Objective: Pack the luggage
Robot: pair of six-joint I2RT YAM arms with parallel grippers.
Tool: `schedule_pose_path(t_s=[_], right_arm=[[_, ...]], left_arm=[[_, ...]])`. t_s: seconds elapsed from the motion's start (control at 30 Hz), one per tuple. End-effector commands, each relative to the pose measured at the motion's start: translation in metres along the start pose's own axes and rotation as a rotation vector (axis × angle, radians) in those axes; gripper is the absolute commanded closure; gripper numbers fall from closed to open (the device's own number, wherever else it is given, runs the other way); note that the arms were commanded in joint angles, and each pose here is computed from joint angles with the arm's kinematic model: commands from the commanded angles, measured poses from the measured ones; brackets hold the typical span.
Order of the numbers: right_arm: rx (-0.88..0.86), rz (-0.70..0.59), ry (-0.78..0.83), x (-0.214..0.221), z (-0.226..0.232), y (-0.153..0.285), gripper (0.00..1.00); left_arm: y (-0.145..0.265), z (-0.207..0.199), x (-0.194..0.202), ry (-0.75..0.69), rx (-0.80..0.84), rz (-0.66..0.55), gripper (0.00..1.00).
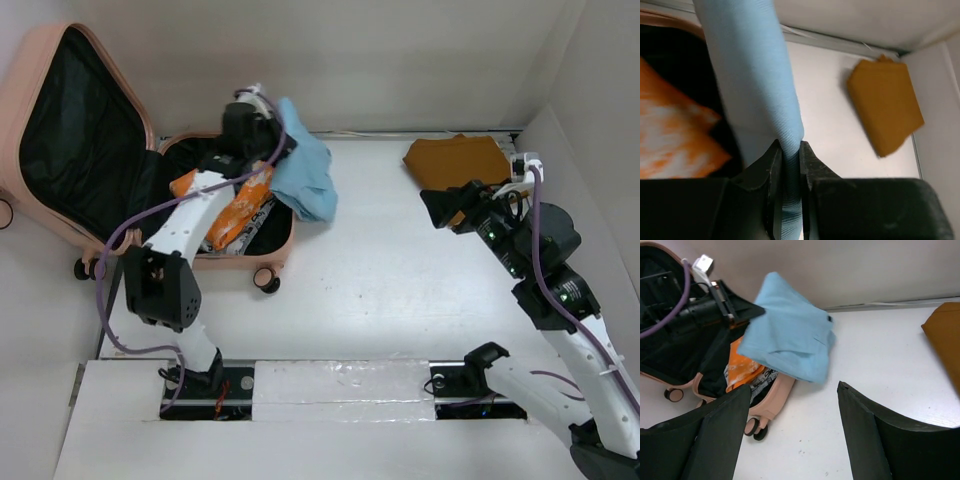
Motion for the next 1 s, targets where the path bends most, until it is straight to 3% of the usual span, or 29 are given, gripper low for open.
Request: schedule_pose_path(t_s=[0.0,0.07,0.2,0.43,0.63,0.73,0.9,0.97], right_arm=[[-0.062,-0.056,-0.003,-0.014,0.012,0.004,0.24],[-0.062,-0.056,-0.003,-0.014,0.012,0.004,0.24],[-0.087,-0.058,-0.002,-0.015,0.015,0.005,0.24],[-0.107,-0.051,-0.001,-0.014,0.018,0.005,0.24],[-0.119,-0.057,-0.002,-0.016,0.021,0.008,0.24],[-0.113,-0.037,-0.002,-0.007,0.018,0.009,0.24],[-0.110,-0.028,-0.002,-0.004,0.017,0.008,0.24],[-0.117,-0.016,-0.002,0.000,0.017,0.007,0.24]], left_arm=[[0.061,0.012,-0.064,0.018,0.047,-0.141,1.00],[0.069,0.050,-0.060,0.097,0.021,-0.128,1.00],[0.099,0.111,-0.093,0.165,-0.022,-0.190,1.00],[0.130,0.166,-0.099,0.209,-0.143,-0.281,1.00],[0.139,0.236,-0.078,0.310,-0.463,-0.362,1.00],[0.160,0.267,-0.077,0.394,-0.537,-0.435,1.00],[0.177,0.300,-0.076,0.434,-0.718,-0.483,1.00],[0.179,0.302,-0.080,0.423,-0.714,-0.496,1.00]])
Point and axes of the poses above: each gripper's point midway between its finger pads, its own y axis back along the fingers, its own z axis along the line the jaws close on, x = y × z, the point moved 4 cm from there along y, back along the fingers, and after that the axes turned 8 degrees about y, right-handed, at the moved point
